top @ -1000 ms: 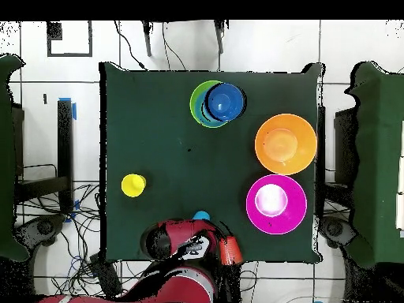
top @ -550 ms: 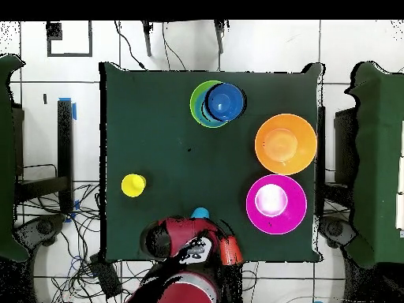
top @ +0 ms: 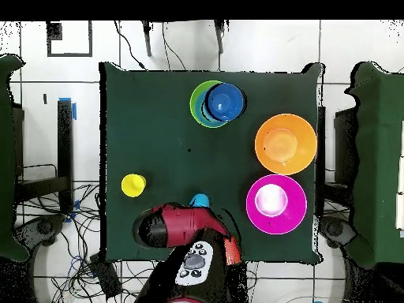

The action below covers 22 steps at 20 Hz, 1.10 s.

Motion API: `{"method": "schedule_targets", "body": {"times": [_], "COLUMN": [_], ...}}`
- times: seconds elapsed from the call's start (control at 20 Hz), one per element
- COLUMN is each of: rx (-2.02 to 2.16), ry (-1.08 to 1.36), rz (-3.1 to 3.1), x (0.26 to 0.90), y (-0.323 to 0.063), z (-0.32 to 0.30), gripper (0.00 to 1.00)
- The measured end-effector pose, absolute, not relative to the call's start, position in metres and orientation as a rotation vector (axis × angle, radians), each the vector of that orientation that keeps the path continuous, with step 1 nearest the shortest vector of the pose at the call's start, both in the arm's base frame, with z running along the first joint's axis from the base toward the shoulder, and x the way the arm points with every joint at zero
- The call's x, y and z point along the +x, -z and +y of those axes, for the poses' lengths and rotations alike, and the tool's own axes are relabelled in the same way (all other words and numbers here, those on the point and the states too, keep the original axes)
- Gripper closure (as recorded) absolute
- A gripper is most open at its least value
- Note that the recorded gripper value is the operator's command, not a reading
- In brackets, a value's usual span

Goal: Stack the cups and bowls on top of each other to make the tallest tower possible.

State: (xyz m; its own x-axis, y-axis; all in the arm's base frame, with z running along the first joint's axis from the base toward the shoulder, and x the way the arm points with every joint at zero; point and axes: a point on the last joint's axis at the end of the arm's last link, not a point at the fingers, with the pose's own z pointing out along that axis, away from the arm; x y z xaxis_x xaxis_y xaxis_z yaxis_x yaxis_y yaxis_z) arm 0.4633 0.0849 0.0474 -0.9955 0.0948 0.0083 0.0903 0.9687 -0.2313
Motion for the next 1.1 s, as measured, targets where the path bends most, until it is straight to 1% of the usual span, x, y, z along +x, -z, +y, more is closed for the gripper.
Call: {"method": "schedule_targets", "body": {"times": [0.35,0.7,1.1], "rx": [-0.245,-0.371,-0.445], "ry": [-0.354,-0.291,-0.226], "rz": [-3.079,-3.026,-2.977], "x": [0.501,0.540,0.569], "y": [-0.078,-0.113,-0.154], "z": [0.077,0.063,0.049], "gripper": [1.00,1.00,1.00]}}
